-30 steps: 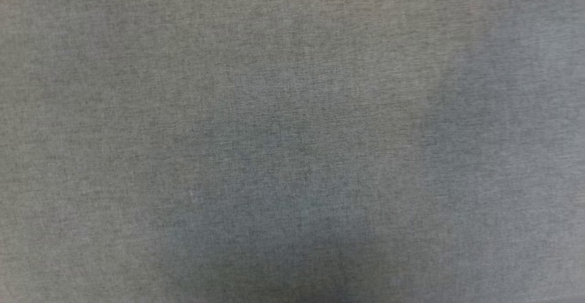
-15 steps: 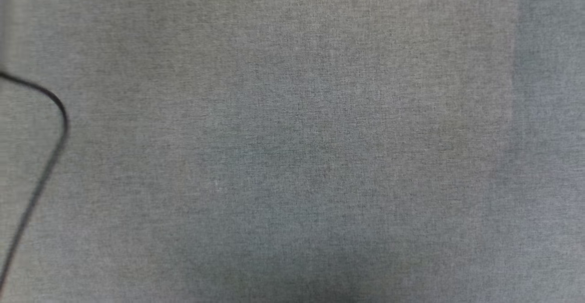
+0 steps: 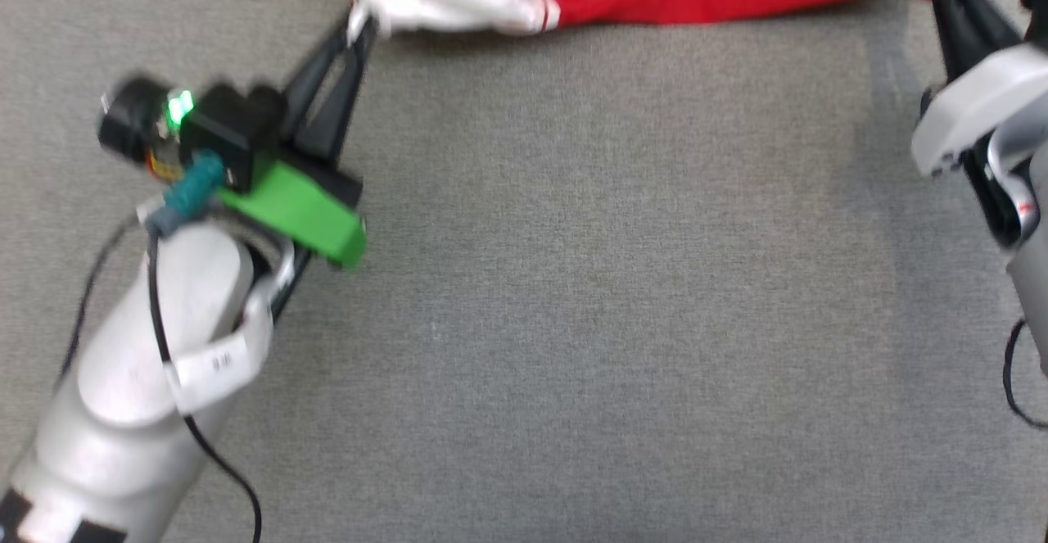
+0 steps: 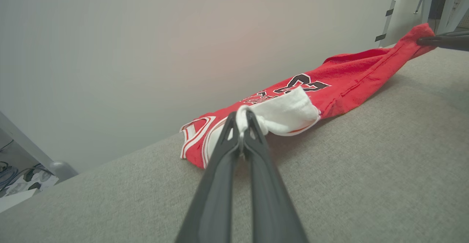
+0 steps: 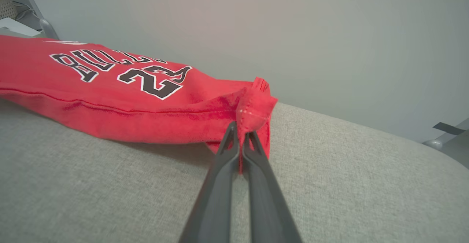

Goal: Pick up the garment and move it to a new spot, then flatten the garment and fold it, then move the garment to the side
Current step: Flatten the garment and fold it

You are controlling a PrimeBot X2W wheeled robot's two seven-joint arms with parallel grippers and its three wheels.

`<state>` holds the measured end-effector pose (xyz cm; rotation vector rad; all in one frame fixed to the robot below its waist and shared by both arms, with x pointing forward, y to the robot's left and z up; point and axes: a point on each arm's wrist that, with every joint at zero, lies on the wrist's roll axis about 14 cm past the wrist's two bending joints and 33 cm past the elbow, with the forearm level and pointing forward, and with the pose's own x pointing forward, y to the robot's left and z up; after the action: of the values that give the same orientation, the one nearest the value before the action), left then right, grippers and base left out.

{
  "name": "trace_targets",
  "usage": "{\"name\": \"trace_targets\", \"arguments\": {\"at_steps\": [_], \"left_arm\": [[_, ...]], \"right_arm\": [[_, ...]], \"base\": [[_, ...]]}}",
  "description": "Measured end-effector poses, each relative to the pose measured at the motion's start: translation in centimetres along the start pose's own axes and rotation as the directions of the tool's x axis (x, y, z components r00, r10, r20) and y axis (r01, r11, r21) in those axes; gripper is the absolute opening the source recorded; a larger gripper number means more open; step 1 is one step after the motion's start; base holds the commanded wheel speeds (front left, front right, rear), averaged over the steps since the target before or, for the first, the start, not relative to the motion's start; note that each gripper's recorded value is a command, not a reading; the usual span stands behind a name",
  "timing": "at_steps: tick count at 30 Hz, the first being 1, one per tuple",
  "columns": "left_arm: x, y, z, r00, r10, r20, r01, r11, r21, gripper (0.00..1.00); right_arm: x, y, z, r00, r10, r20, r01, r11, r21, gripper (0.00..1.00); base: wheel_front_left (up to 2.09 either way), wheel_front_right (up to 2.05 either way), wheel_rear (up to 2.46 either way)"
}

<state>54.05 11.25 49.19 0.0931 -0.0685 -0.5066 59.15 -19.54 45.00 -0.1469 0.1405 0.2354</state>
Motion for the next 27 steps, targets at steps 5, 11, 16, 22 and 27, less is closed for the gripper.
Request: {"name": "trace_targets", "arguments": {"at_steps": [5, 11, 16, 22, 27], "left_arm": [[-6.3, -1.5, -3.5, 0.989, 0.011, -0.15, -0.017, 0.999, -0.037, 0.0], [-11.4, -3.0, -4.8, 0.971, 0.003, -0.241, -0.02, 0.998, -0.067, 0.0], [-15.4, -3.9, -4.5, 0.962, 0.012, -0.272, -0.03, 0.998, -0.061, 0.0], [-18.0, -4.9, -3.5, 0.961, 0.014, -0.277, -0.033, 0.998, -0.062, 0.0], [-19.8, -6.8, -3.1, 0.958, -0.016, -0.286, -0.008, 0.997, -0.08, 0.0]], "right_arm": [[-4.0, 0.4, -2.5, 0.992, 0.017, -0.122, -0.013, 0.999, 0.04, 0.0], [-8.2, 0.5, -4.4, 0.975, 0.023, -0.219, 0.002, 0.993, 0.114, 0.0], [-11.4, 3.0, -3.9, 0.971, 0.1, -0.219, -0.054, 0.978, 0.203, 0.0], [-13.9, 4.3, -3.1, 0.968, 0.138, -0.207, -0.085, 0.965, 0.247, 0.0], [-16.3, 4.6, -3.4, 0.965, 0.148, -0.217, -0.087, 0.959, 0.268, 0.0]], "base": [[0.0, 0.0, 0.0], [0.0, 0.0, 0.0], [0.0, 0.0, 0.0], [0.0, 0.0, 0.0], [0.0, 0.0, 0.0]]}}
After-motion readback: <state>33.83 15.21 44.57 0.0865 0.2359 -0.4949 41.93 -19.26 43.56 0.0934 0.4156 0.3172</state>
